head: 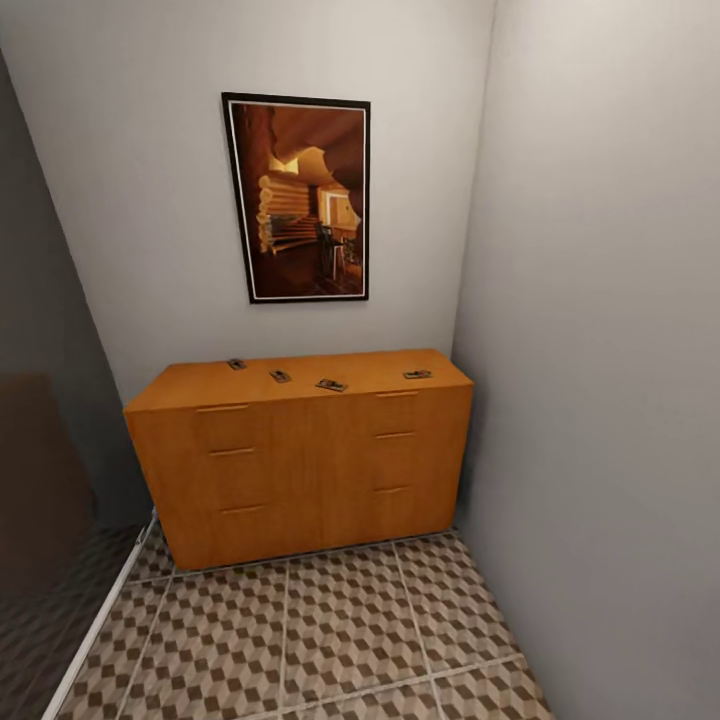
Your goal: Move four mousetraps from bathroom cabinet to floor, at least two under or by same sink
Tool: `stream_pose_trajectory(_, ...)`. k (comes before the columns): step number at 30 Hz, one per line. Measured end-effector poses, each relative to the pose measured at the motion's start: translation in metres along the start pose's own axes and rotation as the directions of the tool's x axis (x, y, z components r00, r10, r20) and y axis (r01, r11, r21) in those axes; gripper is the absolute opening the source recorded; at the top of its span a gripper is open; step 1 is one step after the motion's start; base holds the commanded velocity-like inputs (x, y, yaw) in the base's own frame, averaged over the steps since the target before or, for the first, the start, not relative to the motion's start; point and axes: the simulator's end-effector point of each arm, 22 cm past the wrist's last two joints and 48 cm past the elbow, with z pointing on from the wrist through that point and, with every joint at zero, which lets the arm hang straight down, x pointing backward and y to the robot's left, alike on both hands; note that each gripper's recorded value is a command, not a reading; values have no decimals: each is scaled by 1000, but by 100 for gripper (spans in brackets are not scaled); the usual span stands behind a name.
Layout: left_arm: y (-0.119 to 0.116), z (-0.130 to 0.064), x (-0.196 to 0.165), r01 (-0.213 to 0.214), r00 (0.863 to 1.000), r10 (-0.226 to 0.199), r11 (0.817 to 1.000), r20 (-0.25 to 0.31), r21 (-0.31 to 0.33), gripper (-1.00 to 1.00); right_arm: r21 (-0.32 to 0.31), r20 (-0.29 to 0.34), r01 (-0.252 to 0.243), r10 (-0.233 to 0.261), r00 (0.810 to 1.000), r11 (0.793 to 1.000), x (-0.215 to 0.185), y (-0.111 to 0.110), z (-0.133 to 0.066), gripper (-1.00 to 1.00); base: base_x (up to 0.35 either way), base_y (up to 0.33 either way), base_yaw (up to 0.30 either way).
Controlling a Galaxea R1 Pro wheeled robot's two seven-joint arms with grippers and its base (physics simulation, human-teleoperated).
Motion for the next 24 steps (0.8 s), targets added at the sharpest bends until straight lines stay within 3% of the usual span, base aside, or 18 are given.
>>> stream_pose_trajectory(24,0,0,-5,0,1000,0,1000,21,0,100,0,0,-7,7,1000,1000,0,0,0,100,307,0,0)
